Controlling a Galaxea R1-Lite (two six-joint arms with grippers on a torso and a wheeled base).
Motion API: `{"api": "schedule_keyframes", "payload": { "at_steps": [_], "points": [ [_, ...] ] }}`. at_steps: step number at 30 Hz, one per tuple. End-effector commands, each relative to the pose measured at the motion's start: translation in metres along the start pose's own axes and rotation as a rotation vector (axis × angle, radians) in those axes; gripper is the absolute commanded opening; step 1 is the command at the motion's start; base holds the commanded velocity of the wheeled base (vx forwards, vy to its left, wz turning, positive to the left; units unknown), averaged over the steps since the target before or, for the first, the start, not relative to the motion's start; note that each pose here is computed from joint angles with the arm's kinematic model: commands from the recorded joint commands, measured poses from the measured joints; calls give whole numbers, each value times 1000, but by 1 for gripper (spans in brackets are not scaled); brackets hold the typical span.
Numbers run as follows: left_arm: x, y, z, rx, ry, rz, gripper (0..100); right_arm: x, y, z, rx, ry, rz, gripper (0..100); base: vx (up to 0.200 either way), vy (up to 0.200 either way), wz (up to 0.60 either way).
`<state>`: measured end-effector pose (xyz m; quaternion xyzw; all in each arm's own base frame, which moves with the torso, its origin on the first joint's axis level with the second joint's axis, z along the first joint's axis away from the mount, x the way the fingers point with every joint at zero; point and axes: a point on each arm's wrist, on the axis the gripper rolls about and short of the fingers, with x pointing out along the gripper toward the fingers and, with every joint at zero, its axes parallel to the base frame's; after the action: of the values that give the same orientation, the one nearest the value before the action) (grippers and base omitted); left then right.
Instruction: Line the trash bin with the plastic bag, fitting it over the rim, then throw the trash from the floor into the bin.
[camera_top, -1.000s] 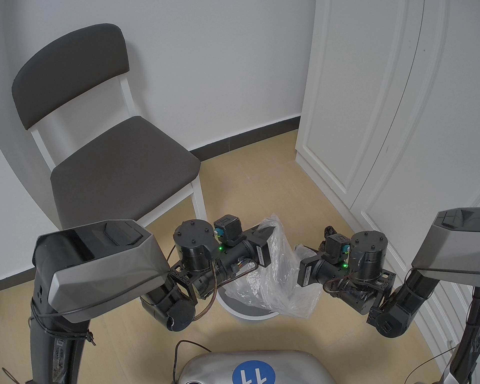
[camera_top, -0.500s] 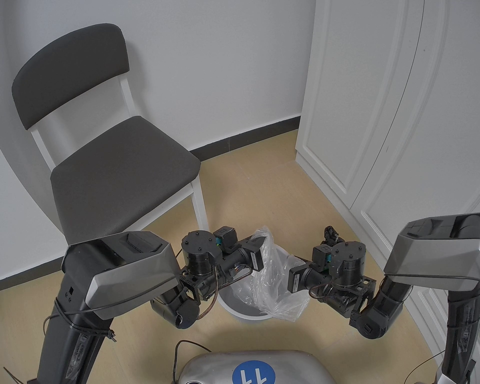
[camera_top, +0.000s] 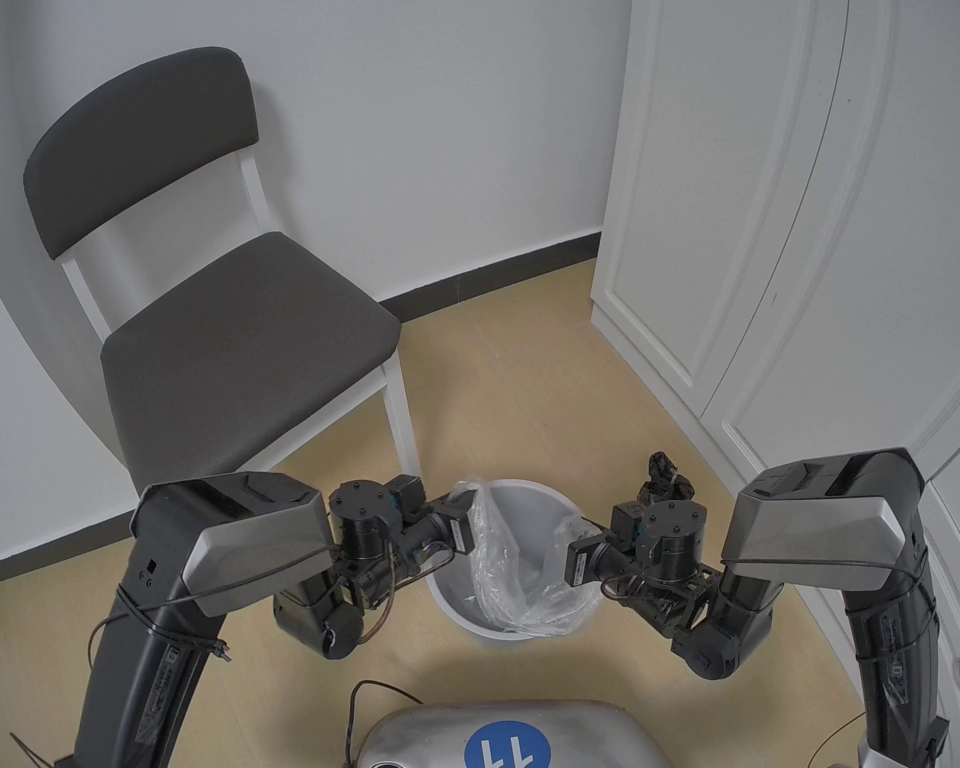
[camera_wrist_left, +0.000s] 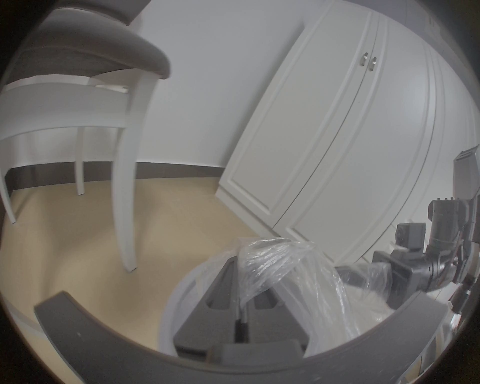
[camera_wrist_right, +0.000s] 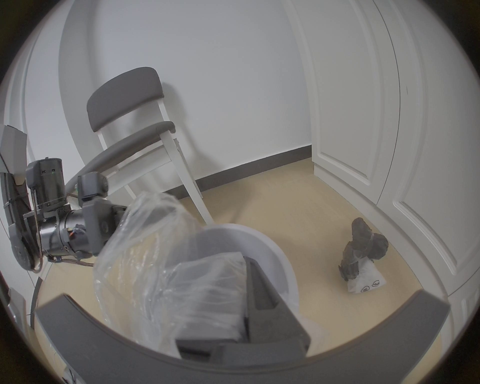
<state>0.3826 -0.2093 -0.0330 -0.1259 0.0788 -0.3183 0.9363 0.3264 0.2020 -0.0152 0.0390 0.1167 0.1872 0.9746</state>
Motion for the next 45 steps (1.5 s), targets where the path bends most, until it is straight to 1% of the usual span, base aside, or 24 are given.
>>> {"api": "schedule_keyframes", "payload": {
  "at_steps": [1,3,4,5,6,8,9,11,13,14,15,17,18,20,23,26,27,30,31,38,45],
  "points": [
    [-33,8,14,10,46,54,0,-5,-18,7,-23,28,-55,0,0,0,0],
    [-35,7,15,13,50,57,0,-6,-19,7,-30,38,-58,0,0,0,0],
    [-44,6,21,41,76,67,0,-10,-21,6,-71,97,-73,0,0,0,0],
    [-44,6,21,41,76,67,0,-10,-21,6,-71,97,-73,0,0,0,0],
    [-49,5,25,69,108,78,0,-12,-21,6,-84,119,-95,0,0,0,0],
    [-53,4,28,89,154,90,0,-13,-22,6,-101,122,-127,0,0,0,0],
    [-54,4,29,91,166,94,0,-13,-22,6,-110,124,-133,0,0,0,0],
    [-62,4,33,96,230,119,0,-19,-23,5,-159,139,-142,0,0,0,0],
    [-72,1,36,97,291,150,0,-26,-24,6,-190,156,-141,0,0,0,0],
    [-72,1,36,97,291,150,0,-26,-24,6,-190,156,-141,0,0,0,0],
    [-80,-2,35,93,343,181,0,-31,-25,4,-213,174,-140,0,0,0,0],
    [-80,-2,35,93,343,181,0,-31,-25,4,-213,174,-140,0,0,0,0],
    [-89,-9,23,98,420,229,0,-33,-26,0,-242,194,-139,0,0,0,0],
    [-91,-14,17,112,437,273,0,-34,-26,-3,-247,205,-139,0,0,0,0],
    [-91,-19,11,125,451,298,0,-37,-27,-5,-252,221,-140,0,0,0,0],
    [-92,-21,10,126,458,294,0,-41,-28,-7,-270,238,-138,0,0,0,0],
    [-95,-22,9,126,469,294,0,-45,-29,-9,-297,255,-136,0,0,0,0],
    [-99,-22,5,125,489,296,0,-49,-30,-12,-325,273,-134,0,0,0,0],
    [-103,-23,1,122,509,295,0,-51,-31,-14,-347,289,-131,0,0,0,0],
    [-121,-24,-5,124,568,307,0,-59,-32,-20,-393,328,-122,0,0,0,0],
    [-127,-27,-1,131,569,301,0,-70,-33,-16,-427,341,-111,0,0,0,0]
  ]
}}
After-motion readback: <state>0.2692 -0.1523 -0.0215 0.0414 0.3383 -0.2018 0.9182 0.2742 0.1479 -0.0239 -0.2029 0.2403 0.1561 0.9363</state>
